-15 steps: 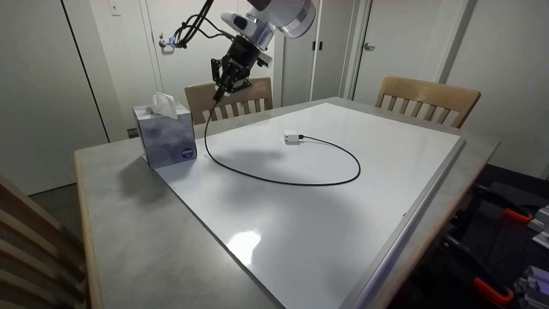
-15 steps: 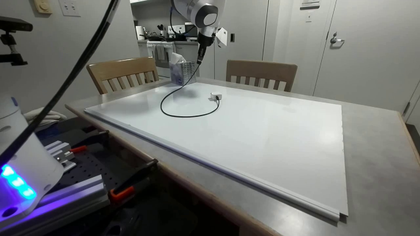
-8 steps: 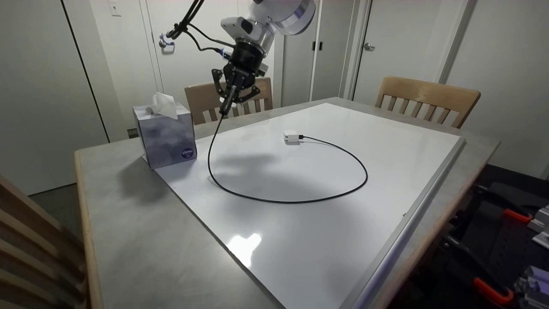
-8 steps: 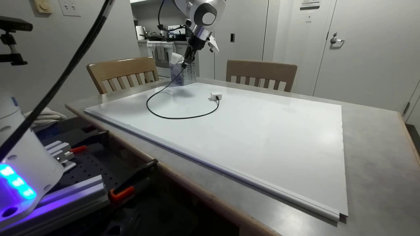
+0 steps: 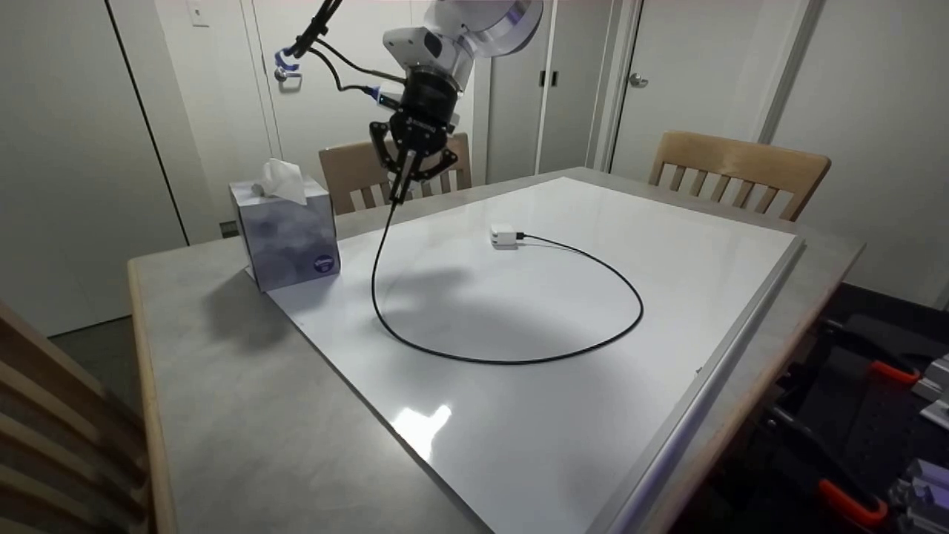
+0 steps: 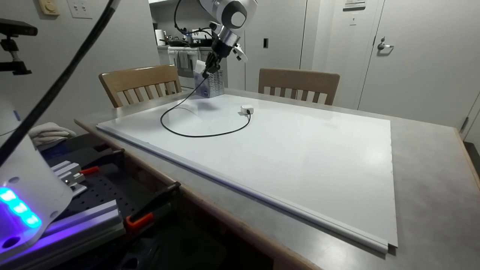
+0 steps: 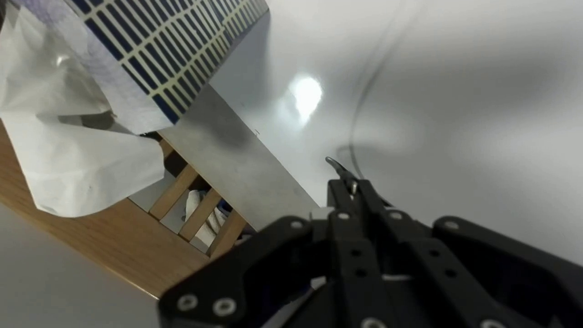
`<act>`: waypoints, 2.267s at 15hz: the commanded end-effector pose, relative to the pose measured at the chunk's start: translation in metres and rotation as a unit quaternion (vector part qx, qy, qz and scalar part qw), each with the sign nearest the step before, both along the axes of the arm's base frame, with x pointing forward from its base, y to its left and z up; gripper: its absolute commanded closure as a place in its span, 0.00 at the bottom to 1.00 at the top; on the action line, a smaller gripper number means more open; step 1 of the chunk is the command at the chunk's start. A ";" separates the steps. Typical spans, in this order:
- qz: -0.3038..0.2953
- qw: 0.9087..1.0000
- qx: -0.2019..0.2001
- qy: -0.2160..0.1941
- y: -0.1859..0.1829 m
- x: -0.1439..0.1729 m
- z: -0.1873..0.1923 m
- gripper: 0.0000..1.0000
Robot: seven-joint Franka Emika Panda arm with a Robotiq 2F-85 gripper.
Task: Straighten the charger cable.
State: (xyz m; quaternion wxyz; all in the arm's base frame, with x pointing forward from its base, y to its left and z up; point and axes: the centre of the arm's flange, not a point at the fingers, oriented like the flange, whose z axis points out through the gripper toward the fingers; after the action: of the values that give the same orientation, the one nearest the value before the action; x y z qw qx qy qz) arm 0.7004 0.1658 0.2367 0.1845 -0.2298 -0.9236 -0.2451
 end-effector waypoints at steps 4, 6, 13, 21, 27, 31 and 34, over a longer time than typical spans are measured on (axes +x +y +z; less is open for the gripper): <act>0.121 0.993 -0.011 -0.009 0.021 -0.003 0.002 0.98; 0.166 0.986 -0.016 -0.020 0.030 -0.004 0.007 0.98; 0.262 0.964 -0.022 -0.032 0.046 0.015 -0.004 0.98; 0.321 0.947 0.010 -0.017 0.059 0.025 0.000 0.45; 0.219 0.973 -0.044 0.064 0.016 0.021 0.001 0.03; 0.108 0.986 -0.096 0.086 -0.010 0.022 0.003 0.00; 0.089 0.988 -0.088 0.094 -0.011 0.024 0.000 0.00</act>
State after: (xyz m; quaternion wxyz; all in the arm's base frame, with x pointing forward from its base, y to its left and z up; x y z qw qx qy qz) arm 0.7249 0.1545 0.2365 0.2700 -0.1851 -0.9369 -0.1226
